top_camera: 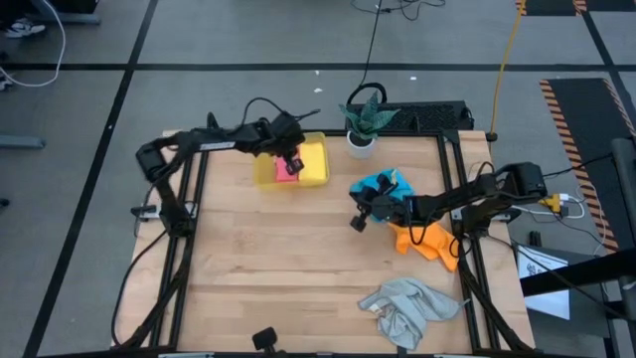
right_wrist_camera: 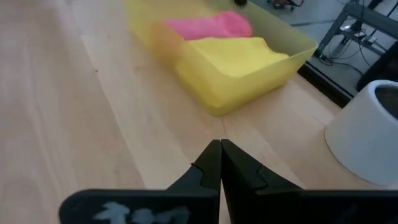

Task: Fold microfiber towels
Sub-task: Put the pink microfiber cloth into the yellow bin, then fold the blue microfiber cloth

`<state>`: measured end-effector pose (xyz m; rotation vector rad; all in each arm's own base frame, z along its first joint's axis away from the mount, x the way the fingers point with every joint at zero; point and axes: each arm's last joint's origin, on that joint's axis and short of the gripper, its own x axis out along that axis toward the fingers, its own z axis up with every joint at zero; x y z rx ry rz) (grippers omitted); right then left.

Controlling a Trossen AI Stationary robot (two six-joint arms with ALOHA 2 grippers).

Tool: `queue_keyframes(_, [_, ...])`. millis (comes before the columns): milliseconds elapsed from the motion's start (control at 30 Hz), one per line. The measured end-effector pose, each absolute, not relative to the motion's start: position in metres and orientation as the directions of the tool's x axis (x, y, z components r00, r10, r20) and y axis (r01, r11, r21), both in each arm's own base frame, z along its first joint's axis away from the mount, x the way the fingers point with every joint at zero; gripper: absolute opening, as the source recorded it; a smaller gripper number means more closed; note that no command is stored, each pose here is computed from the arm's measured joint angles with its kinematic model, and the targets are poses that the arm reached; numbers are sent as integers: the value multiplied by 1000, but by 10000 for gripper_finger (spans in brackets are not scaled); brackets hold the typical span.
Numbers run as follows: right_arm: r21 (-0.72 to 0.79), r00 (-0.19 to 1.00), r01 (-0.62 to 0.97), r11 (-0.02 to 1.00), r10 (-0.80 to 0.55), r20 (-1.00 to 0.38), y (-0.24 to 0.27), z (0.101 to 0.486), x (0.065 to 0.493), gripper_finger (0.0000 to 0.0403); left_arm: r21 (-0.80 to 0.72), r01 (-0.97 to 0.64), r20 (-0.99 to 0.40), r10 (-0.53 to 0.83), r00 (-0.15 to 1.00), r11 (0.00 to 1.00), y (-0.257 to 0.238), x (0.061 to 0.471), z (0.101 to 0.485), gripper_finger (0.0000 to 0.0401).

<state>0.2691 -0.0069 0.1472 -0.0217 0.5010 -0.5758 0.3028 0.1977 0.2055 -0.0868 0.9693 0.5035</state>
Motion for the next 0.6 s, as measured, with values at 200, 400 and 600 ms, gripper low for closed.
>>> queue_keyframes(200, [-170,757,463,870,-488,-434,7,160,263,0,136,-385,-769,342,540,913,147,288,264,3])
queue_keyframes(400, [-189,796,364,912,-410,-446,29,178,248,0,151,-298,-747,306,590,942,88,274,259,2])
queue_keyframes(600, [-220,734,299,928,-371,-569,43,185,232,0,197,-292,-691,344,635,936,39,266,215,10])
